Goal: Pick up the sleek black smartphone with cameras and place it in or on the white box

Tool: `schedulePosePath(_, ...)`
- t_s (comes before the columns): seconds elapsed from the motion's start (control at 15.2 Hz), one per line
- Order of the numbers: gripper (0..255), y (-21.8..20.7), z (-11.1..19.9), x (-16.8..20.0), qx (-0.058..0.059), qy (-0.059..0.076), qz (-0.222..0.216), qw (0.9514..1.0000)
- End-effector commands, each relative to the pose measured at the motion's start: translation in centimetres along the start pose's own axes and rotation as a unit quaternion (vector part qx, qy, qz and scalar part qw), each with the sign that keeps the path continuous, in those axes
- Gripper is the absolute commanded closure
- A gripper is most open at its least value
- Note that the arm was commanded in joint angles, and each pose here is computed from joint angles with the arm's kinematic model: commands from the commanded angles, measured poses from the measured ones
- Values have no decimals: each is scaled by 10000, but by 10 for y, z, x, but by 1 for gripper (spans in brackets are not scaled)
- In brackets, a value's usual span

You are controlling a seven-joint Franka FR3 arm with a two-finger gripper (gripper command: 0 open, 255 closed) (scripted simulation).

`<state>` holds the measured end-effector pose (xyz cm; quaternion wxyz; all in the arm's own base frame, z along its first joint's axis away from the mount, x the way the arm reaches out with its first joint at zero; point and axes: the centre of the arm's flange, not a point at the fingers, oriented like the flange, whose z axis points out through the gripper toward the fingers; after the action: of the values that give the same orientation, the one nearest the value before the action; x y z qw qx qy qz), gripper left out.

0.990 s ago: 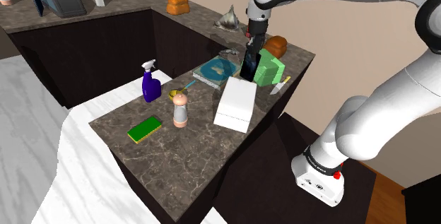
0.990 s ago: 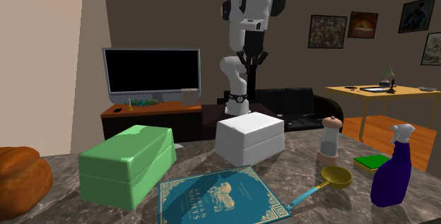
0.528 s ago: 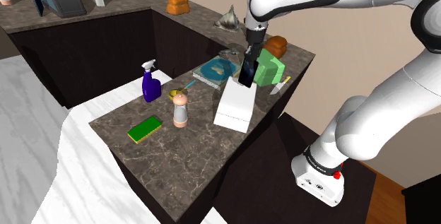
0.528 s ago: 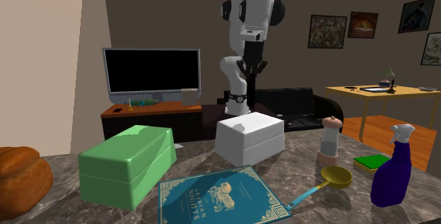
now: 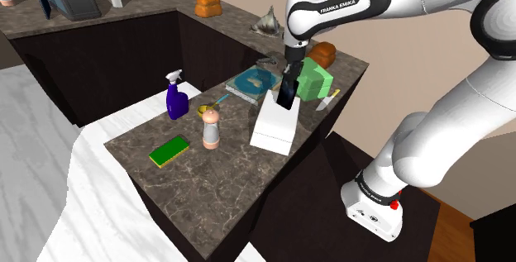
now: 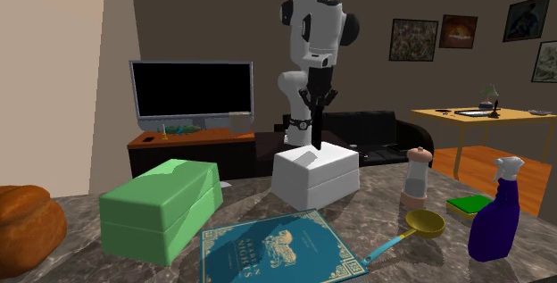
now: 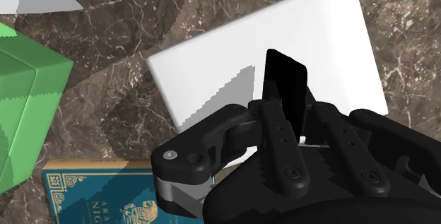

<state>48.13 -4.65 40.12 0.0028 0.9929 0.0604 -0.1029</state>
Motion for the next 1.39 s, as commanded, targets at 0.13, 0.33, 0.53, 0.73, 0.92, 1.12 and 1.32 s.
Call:
schedulePosePath(0.13, 255, 1, 9, 1, 0, 3, 0, 10000)
schedulePosePath(0.33, 255, 1, 9, 1, 0, 3, 0, 10000)
schedulePosePath(0.53, 255, 1, 9, 1, 0, 3, 0, 10000)
schedulePosePath(0.73, 0, 1, 9, 1, 0, 3, 0, 10000)
schedulePosePath(0.92, 0, 1, 9, 1, 0, 3, 0, 10000)
schedulePosePath(1.12, 0, 1, -31, 1, 0, 3, 0, 10000)
schedulePosePath(1.32, 0, 1, -41, 1, 0, 3, 0, 10000)
